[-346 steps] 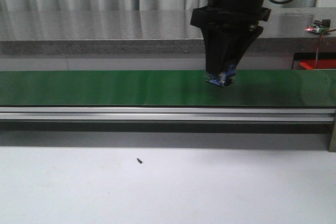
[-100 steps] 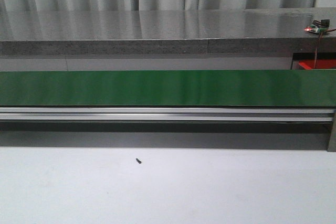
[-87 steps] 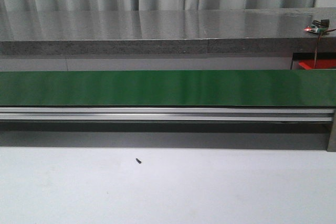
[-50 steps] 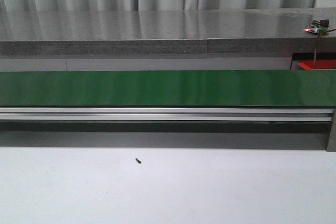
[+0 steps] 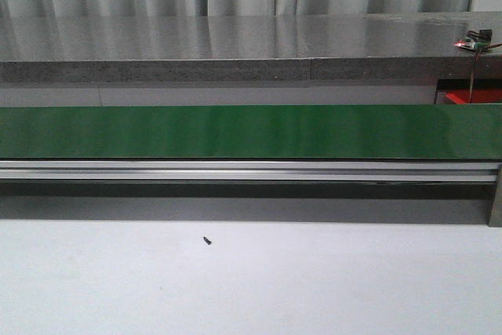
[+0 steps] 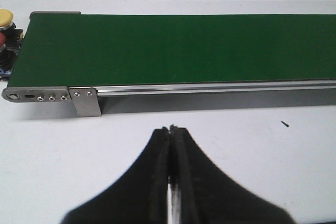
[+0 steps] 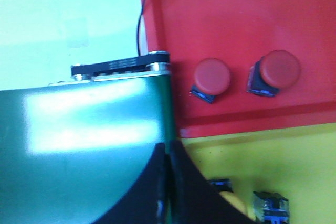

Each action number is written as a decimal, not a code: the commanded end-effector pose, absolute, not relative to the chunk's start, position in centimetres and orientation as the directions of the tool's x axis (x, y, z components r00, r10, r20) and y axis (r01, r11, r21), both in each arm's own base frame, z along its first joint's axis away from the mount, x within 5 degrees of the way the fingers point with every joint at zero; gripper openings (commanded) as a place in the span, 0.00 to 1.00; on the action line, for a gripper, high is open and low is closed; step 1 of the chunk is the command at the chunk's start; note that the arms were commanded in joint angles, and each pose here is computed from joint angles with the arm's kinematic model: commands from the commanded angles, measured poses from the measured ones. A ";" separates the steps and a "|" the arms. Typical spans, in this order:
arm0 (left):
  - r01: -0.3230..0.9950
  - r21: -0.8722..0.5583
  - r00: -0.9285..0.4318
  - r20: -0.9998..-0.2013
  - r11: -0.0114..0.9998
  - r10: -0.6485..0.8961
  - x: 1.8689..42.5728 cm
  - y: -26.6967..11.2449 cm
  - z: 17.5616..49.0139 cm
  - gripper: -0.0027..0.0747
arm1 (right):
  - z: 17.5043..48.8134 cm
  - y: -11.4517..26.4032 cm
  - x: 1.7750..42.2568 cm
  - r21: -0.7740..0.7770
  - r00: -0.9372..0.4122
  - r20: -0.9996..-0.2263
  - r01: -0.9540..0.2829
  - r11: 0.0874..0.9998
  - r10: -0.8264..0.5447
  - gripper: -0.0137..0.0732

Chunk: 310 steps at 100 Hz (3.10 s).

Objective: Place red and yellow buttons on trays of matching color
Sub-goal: 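Raise the open right gripper away from the trays, then move the left gripper over the remaining button cluster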

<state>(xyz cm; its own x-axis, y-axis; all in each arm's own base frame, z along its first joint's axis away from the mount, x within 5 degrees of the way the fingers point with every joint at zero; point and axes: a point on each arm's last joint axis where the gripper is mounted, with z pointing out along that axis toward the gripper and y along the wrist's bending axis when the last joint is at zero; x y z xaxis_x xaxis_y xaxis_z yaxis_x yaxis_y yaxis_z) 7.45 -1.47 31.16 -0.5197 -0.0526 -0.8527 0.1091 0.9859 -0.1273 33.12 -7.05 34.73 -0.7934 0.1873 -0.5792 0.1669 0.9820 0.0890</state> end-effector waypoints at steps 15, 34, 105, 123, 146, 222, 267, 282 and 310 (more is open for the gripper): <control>0.114 -0.140 -0.439 -0.895 0.984 -0.076 7.7 -1.5 32.6 0.01 | 37.4 -2.4 28.8 0.082 -0.654 -0.751 0.048 0.995 0.093 0.08; 0.114 -0.140 -0.439 -0.895 0.984 -0.076 7.7 -1.5 32.6 0.01 | 37.6 0.7 25.1 0.078 -0.615 -0.788 -0.056 0.995 0.027 0.08; 0.116 -0.145 -0.439 -0.895 0.983 -0.080 7.7 -1.5 32.6 0.01 | 32.7 2.4 13.1 0.104 -0.542 -0.840 -0.169 0.980 -0.004 0.08; 0.121 -0.159 -0.449 -0.889 0.980 -0.089 7.7 -1.7 32.5 0.01 | 31.3 2.1 10.7 0.102 -0.507 -0.862 -0.172 0.980 0.001 0.08; 0.113 -0.190 -0.455 -0.883 0.975 -0.120 7.7 -1.7 32.6 0.01 | 31.1 1.9 8.5 0.097 -0.439 -0.899 -0.180 0.979 0.008 0.08; -0.261 -0.114 -0.536 -0.809 0.959 -0.242 18.6 3.5 35.5 0.01 | 31.1 1.9 8.3 0.097 -0.440 -0.898 -0.182 0.979 0.007 0.08; -0.508 -0.212 -0.558 -0.658 0.835 -0.506 26.5 12.9 32.1 0.01 | 31.1 1.9 8.3 0.097 -0.440 -0.898 -0.182 0.979 0.007 0.08; -0.571 -0.228 -0.573 -0.578 0.789 -0.582 28.7 16.3 30.9 0.02 | 31.1 1.9 8.3 0.097 -0.440 -0.898 -0.182 0.979 0.007 0.08; -0.547 -0.207 -0.632 -0.534 0.811 -0.562 34.0 19.8 29.9 0.58 | 31.1 1.9 8.3 0.097 -0.440 -0.898 -0.182 0.979 0.007 0.08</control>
<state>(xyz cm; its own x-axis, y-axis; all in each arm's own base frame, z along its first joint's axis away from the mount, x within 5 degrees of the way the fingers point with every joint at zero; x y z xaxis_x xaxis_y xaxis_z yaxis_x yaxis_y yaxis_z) 32.81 19.19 27.16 -0.6762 -0.5817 -0.4521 -0.5658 0.8031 -0.1871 8.00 1.89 29.78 -0.5123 -0.0121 -0.8587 -0.1810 0.9790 0.0942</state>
